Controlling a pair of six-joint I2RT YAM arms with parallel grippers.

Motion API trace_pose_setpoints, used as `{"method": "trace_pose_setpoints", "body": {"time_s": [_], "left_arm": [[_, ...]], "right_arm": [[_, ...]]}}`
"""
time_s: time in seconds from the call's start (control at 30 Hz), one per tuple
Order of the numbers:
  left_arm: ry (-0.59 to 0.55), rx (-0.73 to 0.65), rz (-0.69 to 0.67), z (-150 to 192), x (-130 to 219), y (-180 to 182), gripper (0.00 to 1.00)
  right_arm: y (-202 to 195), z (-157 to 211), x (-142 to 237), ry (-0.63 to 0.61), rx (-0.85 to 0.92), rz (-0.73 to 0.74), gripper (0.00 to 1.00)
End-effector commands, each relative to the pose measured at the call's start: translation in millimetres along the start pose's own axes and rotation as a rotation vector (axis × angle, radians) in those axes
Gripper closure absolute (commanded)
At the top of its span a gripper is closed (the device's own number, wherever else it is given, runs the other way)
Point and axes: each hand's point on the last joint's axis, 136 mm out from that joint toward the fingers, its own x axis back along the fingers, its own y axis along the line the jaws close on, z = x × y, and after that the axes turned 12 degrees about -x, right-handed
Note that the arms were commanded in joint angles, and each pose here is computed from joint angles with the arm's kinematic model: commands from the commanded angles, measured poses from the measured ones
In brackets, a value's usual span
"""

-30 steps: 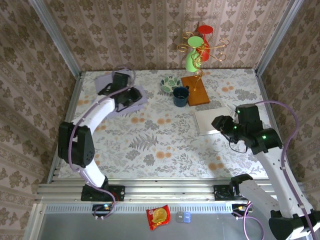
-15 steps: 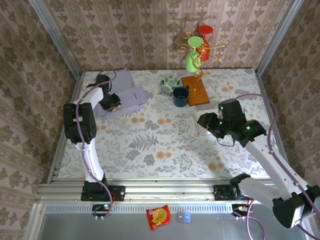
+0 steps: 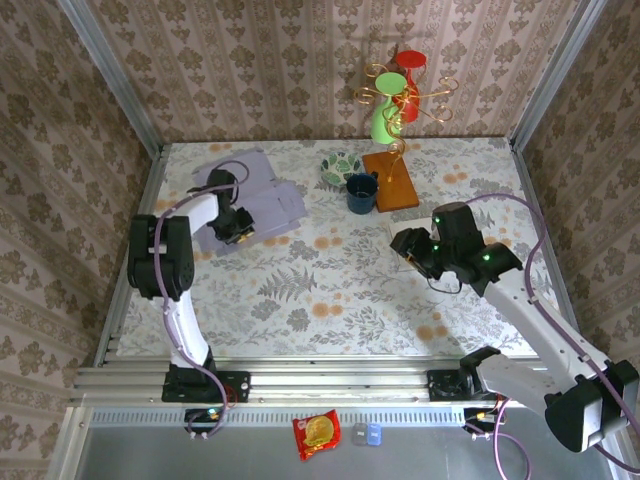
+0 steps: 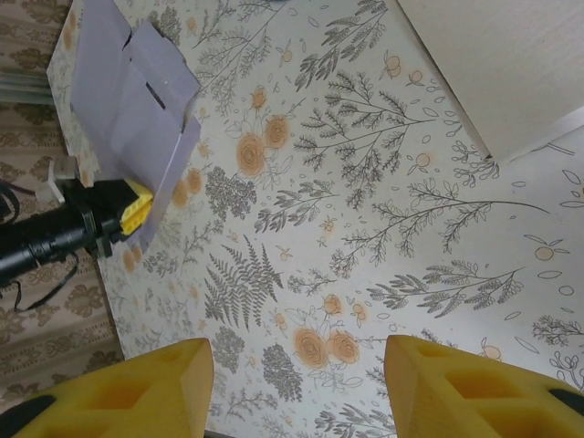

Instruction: Fold the paper box

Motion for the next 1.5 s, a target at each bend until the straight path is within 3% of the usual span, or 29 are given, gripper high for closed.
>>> {"method": "trace_pose_setpoints", "body": {"time_s": [0.0,0.43,0.67,0.83,1.0,1.3,1.47], "left_arm": [[0.096,0.045,-0.010,47,-8,-2,0.82],[0.181,0.108,0.136,182,-9,-85,0.85],[0.217,0.094,0.214,214,11,-116,0.85],[0.159,0.099,0.258,202,38,-126,0.84],[0.071,0.044,0.245,162,60,-125,0.82],[-0.052,-0.007,0.148,56,67,-73,0.80],[-0.032,-0.052,0.105,25,47,-58,0.80]], "right_arm": [[5,-1,-7,-0.004,-0.040,-0.042,0.46],[-16,2,-38,-0.003,-0.220,-0.129,0.46],[-29,1,-65,0.006,-0.255,-0.125,0.46],[-35,2,-83,0.023,-0.268,-0.112,0.46],[-36,7,-98,0.035,-0.275,-0.105,0.46],[-39,16,-136,0.067,-0.300,-0.086,0.46],[-40,21,-152,0.089,-0.311,-0.065,0.47]]}}
